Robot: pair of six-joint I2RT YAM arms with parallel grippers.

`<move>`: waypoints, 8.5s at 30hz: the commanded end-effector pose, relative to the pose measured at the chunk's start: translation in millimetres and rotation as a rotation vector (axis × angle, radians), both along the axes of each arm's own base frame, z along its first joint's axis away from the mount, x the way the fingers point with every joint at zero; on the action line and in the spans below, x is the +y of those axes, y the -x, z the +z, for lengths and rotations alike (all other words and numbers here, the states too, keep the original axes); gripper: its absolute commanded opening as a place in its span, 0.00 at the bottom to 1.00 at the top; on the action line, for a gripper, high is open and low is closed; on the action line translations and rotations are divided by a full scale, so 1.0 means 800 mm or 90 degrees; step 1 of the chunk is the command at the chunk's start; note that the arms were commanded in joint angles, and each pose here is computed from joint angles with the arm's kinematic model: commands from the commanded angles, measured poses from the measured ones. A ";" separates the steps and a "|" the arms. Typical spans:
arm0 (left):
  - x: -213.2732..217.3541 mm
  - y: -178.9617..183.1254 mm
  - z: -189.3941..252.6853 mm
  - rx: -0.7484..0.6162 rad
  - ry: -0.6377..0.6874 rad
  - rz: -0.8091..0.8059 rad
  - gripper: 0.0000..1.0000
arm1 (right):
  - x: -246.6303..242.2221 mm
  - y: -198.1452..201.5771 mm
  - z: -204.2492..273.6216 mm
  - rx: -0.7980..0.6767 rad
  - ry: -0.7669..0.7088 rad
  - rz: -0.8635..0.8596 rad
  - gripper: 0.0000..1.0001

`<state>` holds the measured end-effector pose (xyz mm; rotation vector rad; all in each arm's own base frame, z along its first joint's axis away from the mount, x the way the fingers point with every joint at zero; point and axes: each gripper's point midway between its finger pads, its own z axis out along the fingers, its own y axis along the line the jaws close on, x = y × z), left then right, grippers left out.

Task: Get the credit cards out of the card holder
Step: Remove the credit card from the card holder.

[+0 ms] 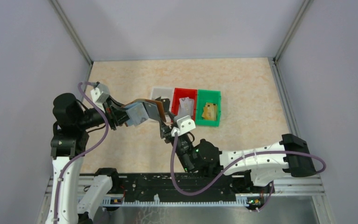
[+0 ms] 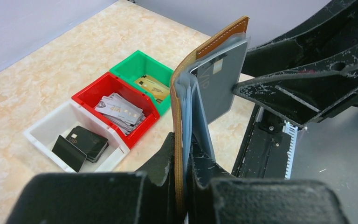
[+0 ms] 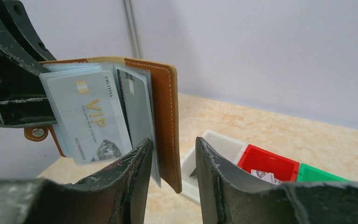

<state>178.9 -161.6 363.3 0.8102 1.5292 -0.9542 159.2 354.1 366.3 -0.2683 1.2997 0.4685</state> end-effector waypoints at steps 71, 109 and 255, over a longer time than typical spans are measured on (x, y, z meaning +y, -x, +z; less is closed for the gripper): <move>-0.024 0.048 0.026 0.061 0.061 -0.239 0.31 | 0.018 0.073 0.087 0.186 -0.128 0.723 0.00; -0.023 0.090 0.049 0.011 0.056 -0.261 0.32 | 0.005 0.062 0.080 0.220 -0.168 0.730 0.00; -0.024 0.046 0.014 0.157 0.099 -0.178 0.00 | 0.035 0.046 0.053 0.298 -0.181 0.823 0.33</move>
